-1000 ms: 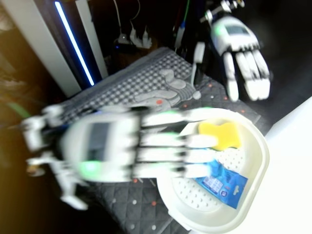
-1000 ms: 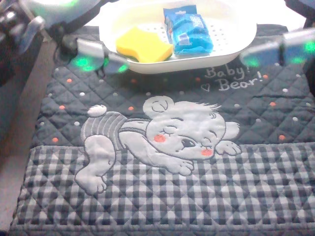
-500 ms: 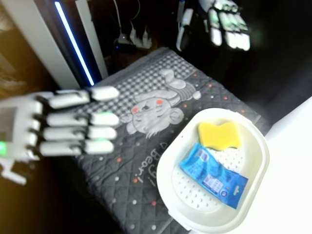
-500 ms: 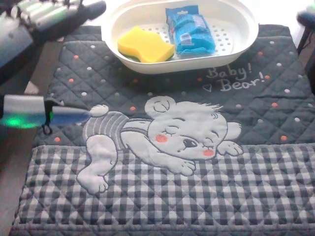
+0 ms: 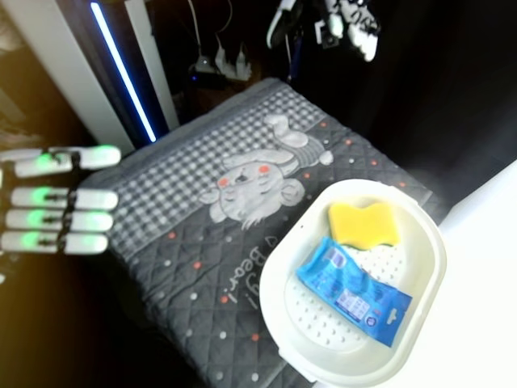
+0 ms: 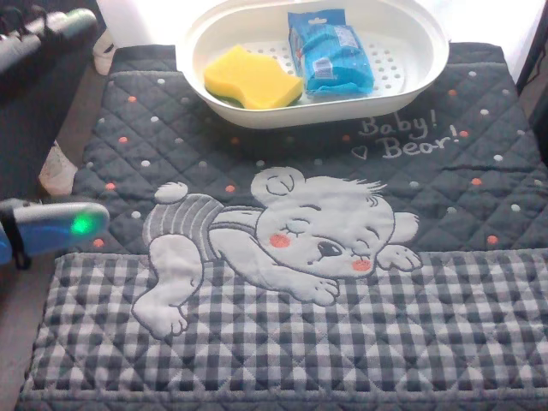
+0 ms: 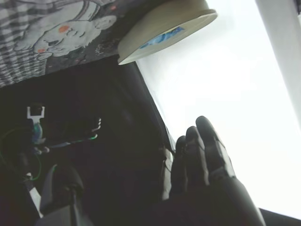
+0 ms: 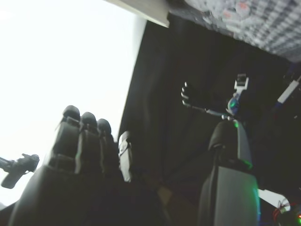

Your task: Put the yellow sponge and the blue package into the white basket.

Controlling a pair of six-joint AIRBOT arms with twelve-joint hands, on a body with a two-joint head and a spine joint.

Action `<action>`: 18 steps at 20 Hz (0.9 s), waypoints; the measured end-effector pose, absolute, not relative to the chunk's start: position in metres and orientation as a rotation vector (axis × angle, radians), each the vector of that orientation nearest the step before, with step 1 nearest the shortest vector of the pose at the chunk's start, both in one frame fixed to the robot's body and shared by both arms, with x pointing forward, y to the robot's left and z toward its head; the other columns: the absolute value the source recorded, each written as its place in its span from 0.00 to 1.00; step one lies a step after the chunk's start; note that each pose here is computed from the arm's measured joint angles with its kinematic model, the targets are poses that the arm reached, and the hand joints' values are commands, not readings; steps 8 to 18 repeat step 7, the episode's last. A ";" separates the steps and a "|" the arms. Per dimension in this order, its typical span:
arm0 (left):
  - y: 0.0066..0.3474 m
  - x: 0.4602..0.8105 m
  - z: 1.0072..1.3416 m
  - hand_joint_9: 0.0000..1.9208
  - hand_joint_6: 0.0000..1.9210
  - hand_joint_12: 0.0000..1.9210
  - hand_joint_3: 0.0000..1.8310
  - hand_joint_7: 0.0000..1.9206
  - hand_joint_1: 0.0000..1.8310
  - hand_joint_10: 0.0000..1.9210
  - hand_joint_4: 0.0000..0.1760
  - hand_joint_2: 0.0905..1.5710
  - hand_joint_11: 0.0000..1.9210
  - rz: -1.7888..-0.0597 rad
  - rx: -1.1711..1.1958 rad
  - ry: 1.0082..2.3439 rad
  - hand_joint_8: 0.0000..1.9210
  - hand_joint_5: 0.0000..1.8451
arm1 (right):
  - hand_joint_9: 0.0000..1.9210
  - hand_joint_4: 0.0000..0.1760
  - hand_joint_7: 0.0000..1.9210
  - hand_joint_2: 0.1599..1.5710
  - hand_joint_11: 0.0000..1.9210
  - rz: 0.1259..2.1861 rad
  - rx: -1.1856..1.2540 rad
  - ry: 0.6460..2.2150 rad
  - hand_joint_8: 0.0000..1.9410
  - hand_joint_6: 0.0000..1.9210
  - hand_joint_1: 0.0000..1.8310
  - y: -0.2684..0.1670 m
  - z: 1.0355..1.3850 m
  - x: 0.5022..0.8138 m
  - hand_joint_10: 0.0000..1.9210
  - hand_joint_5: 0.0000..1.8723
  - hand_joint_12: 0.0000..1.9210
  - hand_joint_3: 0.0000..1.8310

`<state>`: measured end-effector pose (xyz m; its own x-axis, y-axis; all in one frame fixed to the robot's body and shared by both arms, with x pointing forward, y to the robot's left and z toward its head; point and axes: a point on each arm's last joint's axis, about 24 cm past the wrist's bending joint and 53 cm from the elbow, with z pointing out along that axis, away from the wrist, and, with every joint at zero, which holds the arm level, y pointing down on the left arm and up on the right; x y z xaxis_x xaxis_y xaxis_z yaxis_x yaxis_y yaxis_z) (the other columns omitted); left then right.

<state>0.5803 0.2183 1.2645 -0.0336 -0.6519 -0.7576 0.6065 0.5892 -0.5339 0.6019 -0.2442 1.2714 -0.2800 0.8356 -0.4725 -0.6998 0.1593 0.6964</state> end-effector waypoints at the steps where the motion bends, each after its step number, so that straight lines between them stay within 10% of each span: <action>1: 0.218 0.580 1.266 0.07 0.00 0.35 0.00 0.05 0.24 0.00 0.77 0.57 0.00 -1.013 -0.046 1.240 0.00 0.03 | 0.00 1.00 0.00 0.51 0.00 1.496 0.167 1.100 0.00 0.02 0.45 -0.244 1.272 0.602 0.00 0.05 0.00 0.01; 3: 0.215 0.578 1.265 0.06 0.00 0.31 0.00 0.04 0.26 0.00 0.79 0.57 0.00 -1.023 -0.033 1.240 0.00 0.03 | 0.04 0.66 0.11 0.51 0.00 1.495 0.169 1.101 0.00 0.01 0.42 -0.245 1.271 0.602 0.00 0.13 0.00 0.00; 5: 0.214 0.578 1.264 0.06 0.00 0.30 0.00 0.04 0.26 0.00 0.76 0.58 0.00 -1.026 -0.038 1.242 0.00 0.03 | 0.12 0.04 0.24 0.60 0.00 1.504 0.169 1.102 0.01 0.01 0.45 -0.246 1.272 0.603 0.00 0.35 0.09 0.02; 6: 0.216 0.579 1.264 0.05 0.00 0.27 0.00 0.04 0.29 0.00 0.71 0.59 0.00 -1.023 -0.041 1.240 0.00 0.03 | 0.30 0.00 0.38 0.64 0.07 1.525 0.179 1.104 0.02 0.01 0.49 -0.247 1.273 0.604 0.03 0.46 0.50 0.01; 7: 0.218 0.580 1.265 0.06 0.00 0.28 0.00 0.04 0.28 0.00 0.67 0.60 0.00 -1.019 -0.050 1.237 0.00 0.03 | 0.46 0.05 0.52 0.67 0.19 1.558 0.194 1.099 0.04 0.40 0.56 -0.250 1.273 0.606 0.07 0.51 0.70 0.01; 18: 0.218 0.580 1.265 0.06 0.00 0.28 0.00 0.04 0.28 0.00 0.67 0.60 0.00 -1.019 -0.050 1.237 0.00 0.03 | 0.46 0.05 0.52 0.67 0.19 1.558 0.194 1.099 0.04 0.40 0.56 -0.250 1.273 0.606 0.07 0.51 0.70 0.01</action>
